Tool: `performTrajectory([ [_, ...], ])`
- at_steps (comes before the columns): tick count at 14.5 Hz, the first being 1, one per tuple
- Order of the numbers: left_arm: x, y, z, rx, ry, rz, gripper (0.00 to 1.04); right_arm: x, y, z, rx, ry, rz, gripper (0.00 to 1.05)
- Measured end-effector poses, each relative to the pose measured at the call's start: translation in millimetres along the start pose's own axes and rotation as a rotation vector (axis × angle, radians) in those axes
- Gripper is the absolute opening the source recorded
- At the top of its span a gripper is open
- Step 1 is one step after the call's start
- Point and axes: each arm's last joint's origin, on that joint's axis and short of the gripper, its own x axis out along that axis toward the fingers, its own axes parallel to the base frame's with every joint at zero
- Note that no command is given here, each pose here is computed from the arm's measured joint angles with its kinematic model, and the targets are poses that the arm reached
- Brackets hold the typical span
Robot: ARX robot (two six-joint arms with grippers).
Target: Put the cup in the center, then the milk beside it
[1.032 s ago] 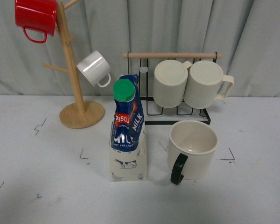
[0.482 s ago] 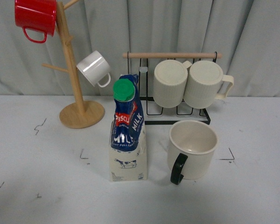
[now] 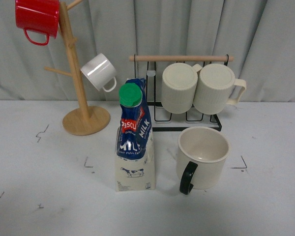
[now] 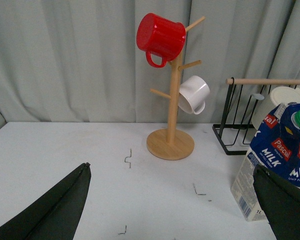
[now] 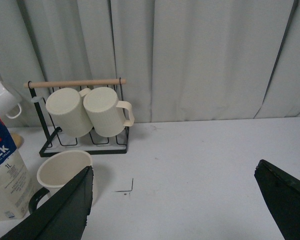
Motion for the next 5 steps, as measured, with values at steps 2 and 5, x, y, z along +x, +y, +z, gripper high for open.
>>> performTrajectory([
  [2,0.0,0.0,0.0,0.000,0.000,0.000,0.98,0.0,0.0,0.0,0.000,0.000,0.000,0.98],
  [5,0.0,0.0,0.0,0.000,0.000,0.000,0.98,0.0,0.0,0.0,0.000,0.000,0.000,0.98],
])
